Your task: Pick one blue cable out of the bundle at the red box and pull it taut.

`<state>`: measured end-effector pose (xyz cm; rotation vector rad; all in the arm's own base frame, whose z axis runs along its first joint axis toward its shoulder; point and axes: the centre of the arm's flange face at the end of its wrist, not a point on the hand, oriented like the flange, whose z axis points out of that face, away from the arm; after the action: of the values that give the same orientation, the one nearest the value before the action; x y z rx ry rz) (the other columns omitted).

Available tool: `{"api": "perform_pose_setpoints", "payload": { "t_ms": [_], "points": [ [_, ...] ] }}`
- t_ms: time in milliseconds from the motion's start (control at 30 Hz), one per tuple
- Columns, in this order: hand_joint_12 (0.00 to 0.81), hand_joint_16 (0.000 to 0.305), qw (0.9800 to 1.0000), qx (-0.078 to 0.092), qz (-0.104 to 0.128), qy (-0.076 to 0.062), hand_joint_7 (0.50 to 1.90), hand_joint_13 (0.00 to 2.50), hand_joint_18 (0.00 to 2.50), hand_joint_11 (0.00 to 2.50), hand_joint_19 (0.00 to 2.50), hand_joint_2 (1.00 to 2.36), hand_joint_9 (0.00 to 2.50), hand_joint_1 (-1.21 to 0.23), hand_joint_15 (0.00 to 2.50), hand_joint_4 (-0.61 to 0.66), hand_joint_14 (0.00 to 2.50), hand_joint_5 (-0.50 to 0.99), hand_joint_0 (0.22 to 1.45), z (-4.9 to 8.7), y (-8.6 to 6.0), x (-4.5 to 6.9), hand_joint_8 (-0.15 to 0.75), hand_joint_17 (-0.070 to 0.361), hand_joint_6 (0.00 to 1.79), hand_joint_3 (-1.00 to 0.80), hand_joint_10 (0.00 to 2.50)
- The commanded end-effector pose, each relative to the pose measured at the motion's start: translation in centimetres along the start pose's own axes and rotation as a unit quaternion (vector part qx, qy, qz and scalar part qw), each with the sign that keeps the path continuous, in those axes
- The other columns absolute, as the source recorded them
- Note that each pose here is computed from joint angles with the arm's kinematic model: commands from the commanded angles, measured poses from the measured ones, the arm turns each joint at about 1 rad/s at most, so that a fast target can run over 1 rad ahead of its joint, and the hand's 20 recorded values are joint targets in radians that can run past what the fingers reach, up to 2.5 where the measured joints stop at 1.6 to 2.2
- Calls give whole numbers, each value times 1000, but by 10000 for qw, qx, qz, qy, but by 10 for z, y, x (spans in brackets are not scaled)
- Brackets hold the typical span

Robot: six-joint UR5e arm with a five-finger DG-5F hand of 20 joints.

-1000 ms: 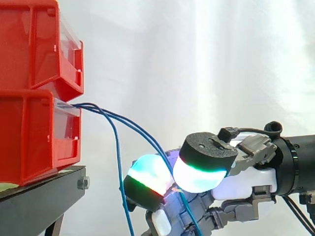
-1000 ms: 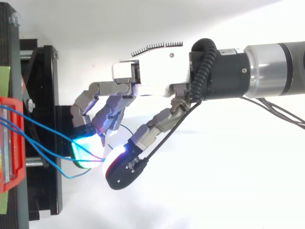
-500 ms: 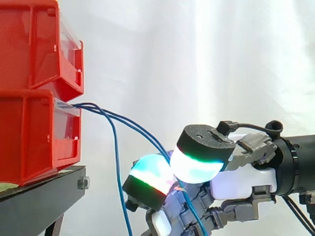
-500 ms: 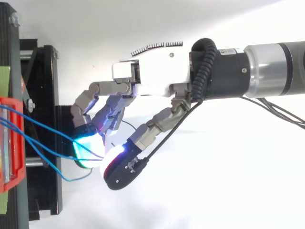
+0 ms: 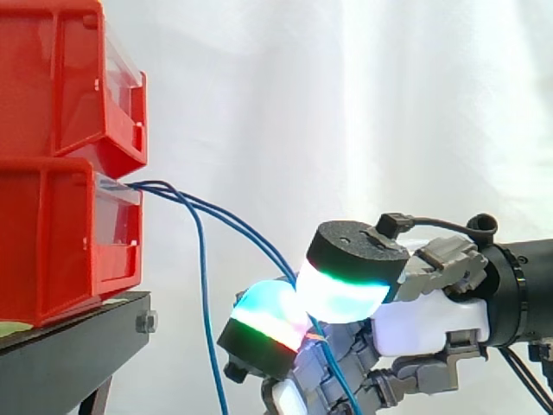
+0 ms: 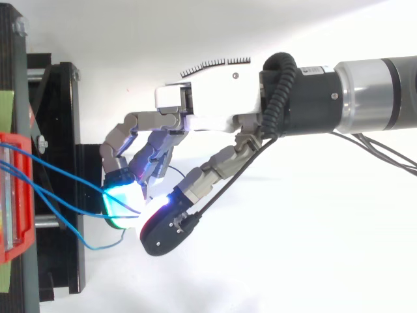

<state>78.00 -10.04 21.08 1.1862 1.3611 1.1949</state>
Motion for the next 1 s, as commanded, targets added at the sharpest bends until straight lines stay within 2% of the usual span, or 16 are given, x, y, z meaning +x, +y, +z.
{"api": "perform_pose_setpoints", "payload": {
  "t_ms": [0,100,167,333,500,900,967],
  "points": [
    [398,52,10000,28,2,1,1125,674,713,654,444,1012,809,-578,300,180,10,-185,602,-1,-1,0,353,118,884,-334,13],
    [401,52,10000,-10,1,-9,1100,675,714,664,446,1014,805,-576,300,174,9,-187,603,0,2,-2,358,118,889,-303,15],
    [406,53,10000,-71,-2,-12,1095,677,722,664,447,1016,805,-611,294,181,9,-190,601,3,10,-2,358,119,891,-253,13],
    [406,53,10000,28,11,1,1072,680,740,688,436,1018,799,-714,293,174,9,-198,612,1,8,-3,356,119,898,-183,15],
    [401,52,9999,118,18,37,1016,679,743,687,415,1016,781,-780,284,131,9,-205,655,-1,6,-3,342,118,899,-265,13],
    [392,52,9999,125,18,52,949,648,735,674,354,1001,725,-822,261,85,10,-218,740,-1,5,-3,324,117,900,-500,15],
    [394,52,9999,117,18,52,968,641,723,662,355,1000,712,-852,265,126,10,-221,741,-1,6,-3,322,117,884,-500,15]
  ]
}}
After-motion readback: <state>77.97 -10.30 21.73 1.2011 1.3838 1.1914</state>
